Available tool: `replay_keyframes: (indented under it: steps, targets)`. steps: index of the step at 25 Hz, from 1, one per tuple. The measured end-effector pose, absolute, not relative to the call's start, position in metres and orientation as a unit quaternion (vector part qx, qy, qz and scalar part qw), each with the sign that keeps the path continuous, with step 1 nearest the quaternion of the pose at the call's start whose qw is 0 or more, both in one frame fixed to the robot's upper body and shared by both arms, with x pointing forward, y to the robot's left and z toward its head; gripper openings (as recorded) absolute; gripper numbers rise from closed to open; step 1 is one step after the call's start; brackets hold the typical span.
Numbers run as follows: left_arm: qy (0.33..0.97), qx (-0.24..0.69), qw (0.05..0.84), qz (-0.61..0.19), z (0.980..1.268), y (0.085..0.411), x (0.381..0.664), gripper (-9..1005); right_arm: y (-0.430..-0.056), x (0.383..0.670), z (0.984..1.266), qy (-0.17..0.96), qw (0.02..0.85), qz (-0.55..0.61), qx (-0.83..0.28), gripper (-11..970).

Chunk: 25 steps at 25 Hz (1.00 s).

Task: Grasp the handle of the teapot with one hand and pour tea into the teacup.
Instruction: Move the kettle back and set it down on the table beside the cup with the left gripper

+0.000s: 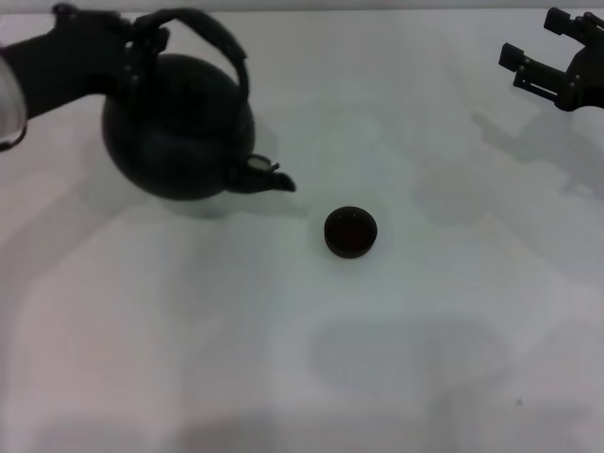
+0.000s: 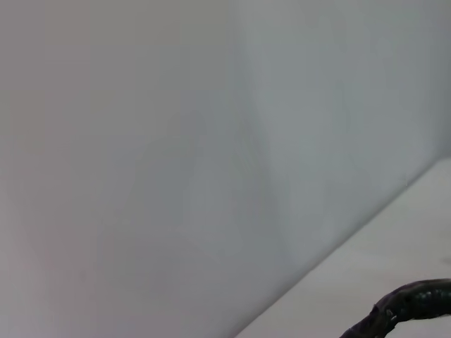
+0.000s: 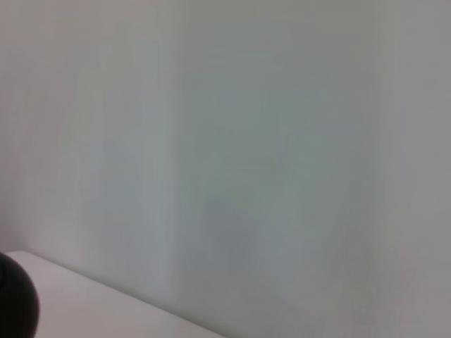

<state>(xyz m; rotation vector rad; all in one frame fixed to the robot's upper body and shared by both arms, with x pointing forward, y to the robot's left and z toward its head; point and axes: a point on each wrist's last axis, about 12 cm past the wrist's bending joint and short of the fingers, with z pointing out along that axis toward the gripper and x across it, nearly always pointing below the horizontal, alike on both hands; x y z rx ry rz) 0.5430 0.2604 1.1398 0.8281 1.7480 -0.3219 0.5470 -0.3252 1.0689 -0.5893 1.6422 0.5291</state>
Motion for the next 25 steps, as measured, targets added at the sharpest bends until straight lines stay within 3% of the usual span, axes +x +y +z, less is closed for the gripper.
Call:
replay_keyframes:
  steps: [9, 25]
  targets:
    - [0.715, 0.284, 0.594, -0.235, 1.1, 0.3, 0.526, 113, -0.325, 0.547, 1.069, 0.715, 0.609, 0.24, -0.248, 843]
    - [0.73, 0.248, 0.579, -0.266, 1.052, 0.308, 0.509, 113, -0.322, 0.548, 1.07, 0.714, 0.607, 0.246, -0.249, 843]
